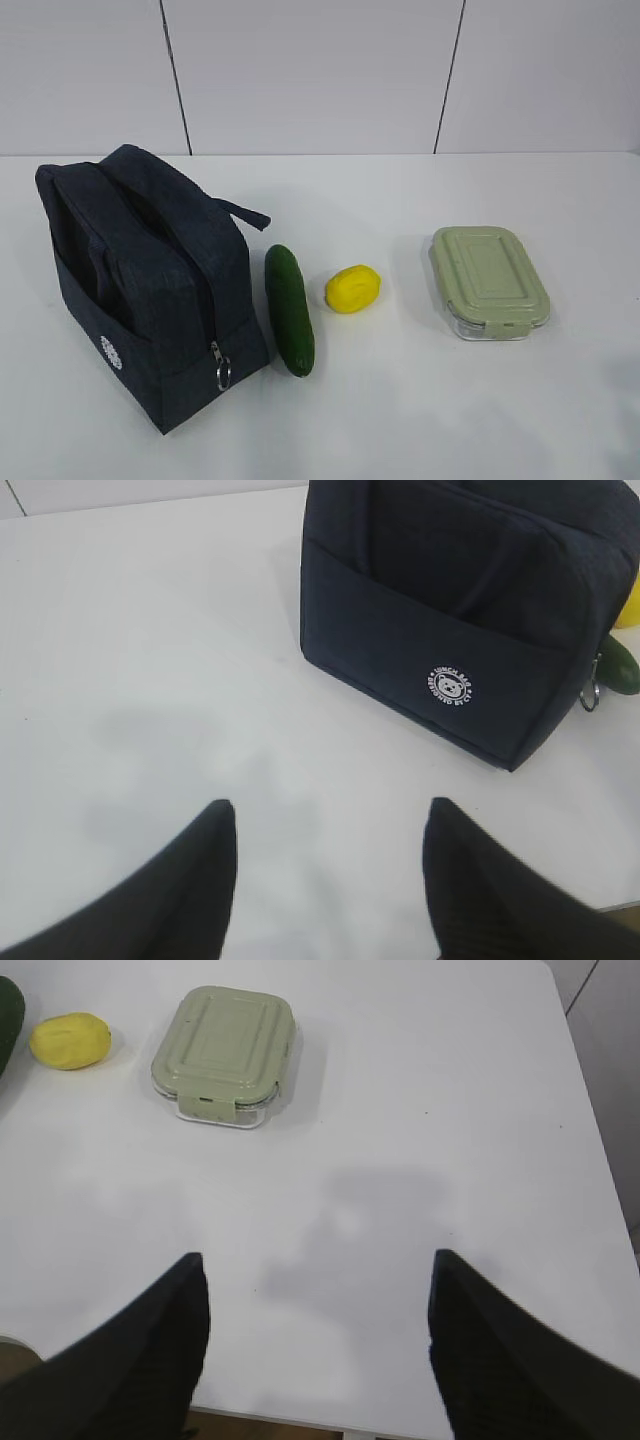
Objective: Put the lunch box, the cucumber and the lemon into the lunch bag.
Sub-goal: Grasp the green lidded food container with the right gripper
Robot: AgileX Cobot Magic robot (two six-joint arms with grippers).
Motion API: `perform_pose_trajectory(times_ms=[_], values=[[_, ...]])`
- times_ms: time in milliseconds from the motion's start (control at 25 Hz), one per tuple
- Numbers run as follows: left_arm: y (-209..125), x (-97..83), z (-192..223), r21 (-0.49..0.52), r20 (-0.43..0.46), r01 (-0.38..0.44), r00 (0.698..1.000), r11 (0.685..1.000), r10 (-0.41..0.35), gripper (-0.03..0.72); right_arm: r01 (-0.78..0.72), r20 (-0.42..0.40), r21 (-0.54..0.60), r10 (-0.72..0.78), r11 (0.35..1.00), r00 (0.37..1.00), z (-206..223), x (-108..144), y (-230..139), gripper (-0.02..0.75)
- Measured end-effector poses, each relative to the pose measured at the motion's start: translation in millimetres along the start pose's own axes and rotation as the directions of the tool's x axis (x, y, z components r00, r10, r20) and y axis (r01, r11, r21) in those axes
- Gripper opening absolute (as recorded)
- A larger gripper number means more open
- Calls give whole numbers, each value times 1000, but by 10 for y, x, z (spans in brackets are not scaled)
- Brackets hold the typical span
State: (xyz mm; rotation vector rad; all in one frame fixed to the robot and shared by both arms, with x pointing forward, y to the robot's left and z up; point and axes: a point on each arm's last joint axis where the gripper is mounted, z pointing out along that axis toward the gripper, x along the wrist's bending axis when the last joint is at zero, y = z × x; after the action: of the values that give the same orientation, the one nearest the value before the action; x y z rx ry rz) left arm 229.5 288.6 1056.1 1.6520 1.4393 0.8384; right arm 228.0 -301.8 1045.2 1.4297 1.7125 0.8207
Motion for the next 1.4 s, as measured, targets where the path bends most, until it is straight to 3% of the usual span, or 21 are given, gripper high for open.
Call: perform_pose_trajectory(times_ms=[1400], values=[[0,0,0,0,0,0,1000,1000,0,431,0,0,0,0,1000,1000,0,0,0,522]])
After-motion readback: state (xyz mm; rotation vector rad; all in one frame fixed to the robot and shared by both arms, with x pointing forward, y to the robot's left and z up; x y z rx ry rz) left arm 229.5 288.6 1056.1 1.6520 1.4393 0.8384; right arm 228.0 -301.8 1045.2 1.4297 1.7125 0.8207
